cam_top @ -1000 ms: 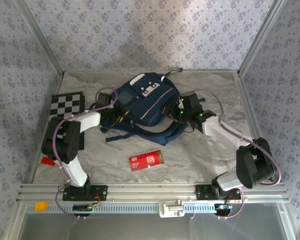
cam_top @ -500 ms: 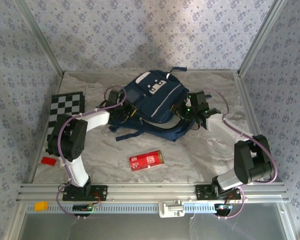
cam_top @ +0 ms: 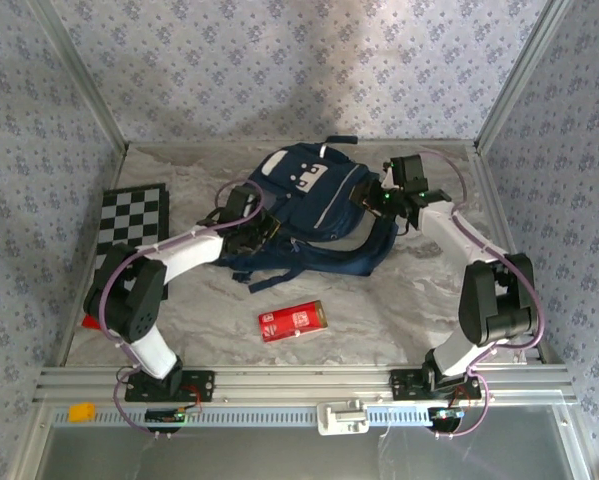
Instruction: Pack the student bag
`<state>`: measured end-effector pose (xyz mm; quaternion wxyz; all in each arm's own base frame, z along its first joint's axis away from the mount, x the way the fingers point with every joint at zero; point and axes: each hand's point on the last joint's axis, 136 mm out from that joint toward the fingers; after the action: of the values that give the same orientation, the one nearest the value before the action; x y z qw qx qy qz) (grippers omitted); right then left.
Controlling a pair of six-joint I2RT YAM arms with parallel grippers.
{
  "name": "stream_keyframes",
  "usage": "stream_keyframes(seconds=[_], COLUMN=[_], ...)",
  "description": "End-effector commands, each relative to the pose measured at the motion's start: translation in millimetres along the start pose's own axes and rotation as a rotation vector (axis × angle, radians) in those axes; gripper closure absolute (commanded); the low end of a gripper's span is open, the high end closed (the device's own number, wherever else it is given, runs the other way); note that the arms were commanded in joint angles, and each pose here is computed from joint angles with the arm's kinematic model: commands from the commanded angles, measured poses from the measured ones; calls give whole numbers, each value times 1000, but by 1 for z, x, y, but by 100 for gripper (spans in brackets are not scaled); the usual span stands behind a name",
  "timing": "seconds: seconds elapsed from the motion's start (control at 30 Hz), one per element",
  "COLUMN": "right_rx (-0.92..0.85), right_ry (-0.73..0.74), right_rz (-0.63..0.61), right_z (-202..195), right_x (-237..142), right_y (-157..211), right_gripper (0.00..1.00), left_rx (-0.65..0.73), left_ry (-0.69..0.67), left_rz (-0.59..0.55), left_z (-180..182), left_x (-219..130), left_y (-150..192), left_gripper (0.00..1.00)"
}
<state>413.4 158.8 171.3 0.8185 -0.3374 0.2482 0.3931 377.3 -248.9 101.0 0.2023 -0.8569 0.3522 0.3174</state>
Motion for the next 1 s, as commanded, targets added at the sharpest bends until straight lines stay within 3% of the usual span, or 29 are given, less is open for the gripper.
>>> stream_keyframes(seconds=[0.0, 0.2, 0.3, 0.37, 0.57, 0.7, 0.97], right_rx=[-111, -130, -223, -287, -383, -403, -381], right_ry=[101, 318, 430, 422, 295, 184, 172], right_rz=[-2, -11, -5, -6, 70, 50, 1], right_z=[-3, -50, -47, -31, 35, 80, 95], right_x=[-28, -68, -79, -73, -12, 24, 64], right_y=[14, 55, 81, 98, 153, 164, 161], right_gripper=[46, 30, 29, 30, 42, 53, 64], left_rx=[-26, -24, -26, -22, -22, -25, -18], left_ry=[52, 58, 75, 79, 100, 114, 135], left_rz=[28, 22, 32, 25, 25, 24, 25], left_z=[-17, -21, -28, -30, -34, -35, -40], left_x=[-11, -18, -20, -23, -28, -31, -34], left_y=[11, 10, 12, 11, 12, 12, 12], left_gripper=[100, 100, 100, 100, 100, 100, 100])
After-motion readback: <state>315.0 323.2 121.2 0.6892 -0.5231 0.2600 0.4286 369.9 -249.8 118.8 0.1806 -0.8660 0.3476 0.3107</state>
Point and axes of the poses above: each hand's point on the last joint's axis, 136 mm out from that joint toward the fingers, its own x axis out along the fingers, its own z axis along the line the jaws close on, y = z × x, and after that the axes turned 5 degrees about x, right-handed
